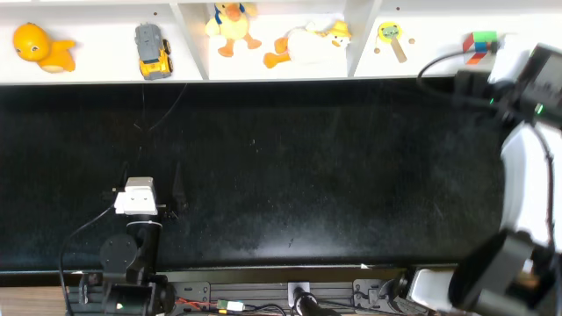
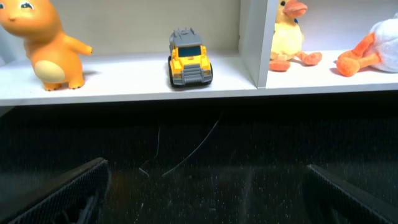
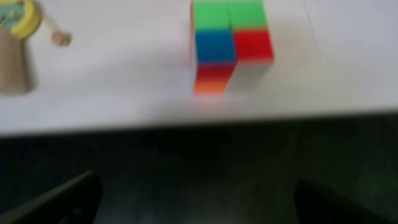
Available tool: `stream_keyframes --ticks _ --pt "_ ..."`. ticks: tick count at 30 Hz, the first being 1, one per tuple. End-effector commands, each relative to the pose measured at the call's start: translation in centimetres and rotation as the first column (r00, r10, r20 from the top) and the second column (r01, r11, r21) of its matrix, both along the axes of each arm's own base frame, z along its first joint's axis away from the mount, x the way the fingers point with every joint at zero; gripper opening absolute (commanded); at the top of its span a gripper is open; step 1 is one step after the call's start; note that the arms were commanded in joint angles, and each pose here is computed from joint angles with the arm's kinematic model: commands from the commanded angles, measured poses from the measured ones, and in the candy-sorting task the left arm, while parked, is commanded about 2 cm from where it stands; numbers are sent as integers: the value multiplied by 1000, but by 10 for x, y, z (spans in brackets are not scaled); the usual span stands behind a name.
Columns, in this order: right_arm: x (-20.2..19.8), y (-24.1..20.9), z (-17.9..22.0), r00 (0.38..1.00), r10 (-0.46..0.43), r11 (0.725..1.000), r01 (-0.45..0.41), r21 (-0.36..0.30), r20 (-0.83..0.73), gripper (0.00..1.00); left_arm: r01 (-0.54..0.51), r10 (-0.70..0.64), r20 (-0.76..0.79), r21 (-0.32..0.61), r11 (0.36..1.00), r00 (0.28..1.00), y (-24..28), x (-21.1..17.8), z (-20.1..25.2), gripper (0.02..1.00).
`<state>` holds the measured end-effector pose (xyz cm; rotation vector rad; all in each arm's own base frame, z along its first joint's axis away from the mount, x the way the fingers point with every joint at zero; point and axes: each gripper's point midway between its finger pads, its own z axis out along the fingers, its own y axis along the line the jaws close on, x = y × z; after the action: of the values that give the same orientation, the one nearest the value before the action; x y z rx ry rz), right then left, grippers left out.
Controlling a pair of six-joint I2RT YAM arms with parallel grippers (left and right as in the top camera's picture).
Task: Store Toys
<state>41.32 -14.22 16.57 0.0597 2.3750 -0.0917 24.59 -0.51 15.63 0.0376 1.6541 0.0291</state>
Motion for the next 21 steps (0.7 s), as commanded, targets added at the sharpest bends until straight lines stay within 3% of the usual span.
stream_keyframes --ticks 1,5,14,21 --pt "-36 28 11 987 -156 985 159 -64 42 996 16 -16 6 22 1000 1000 -3 0 0 998" --pt "-48 73 4 991 -115 988 121 -93 63 998 16 -16 6 22 1000 1000 -3 0 0 998" --pt "-99 115 2 947 -110 992 123 -26 302 996 16 -16 6 22 1000 1000 -3 0 0 998" --pt "-139 117 6 845 -190 981 141 135 499 996 16 -16 6 22 1000 1000 -3 0 0 998"
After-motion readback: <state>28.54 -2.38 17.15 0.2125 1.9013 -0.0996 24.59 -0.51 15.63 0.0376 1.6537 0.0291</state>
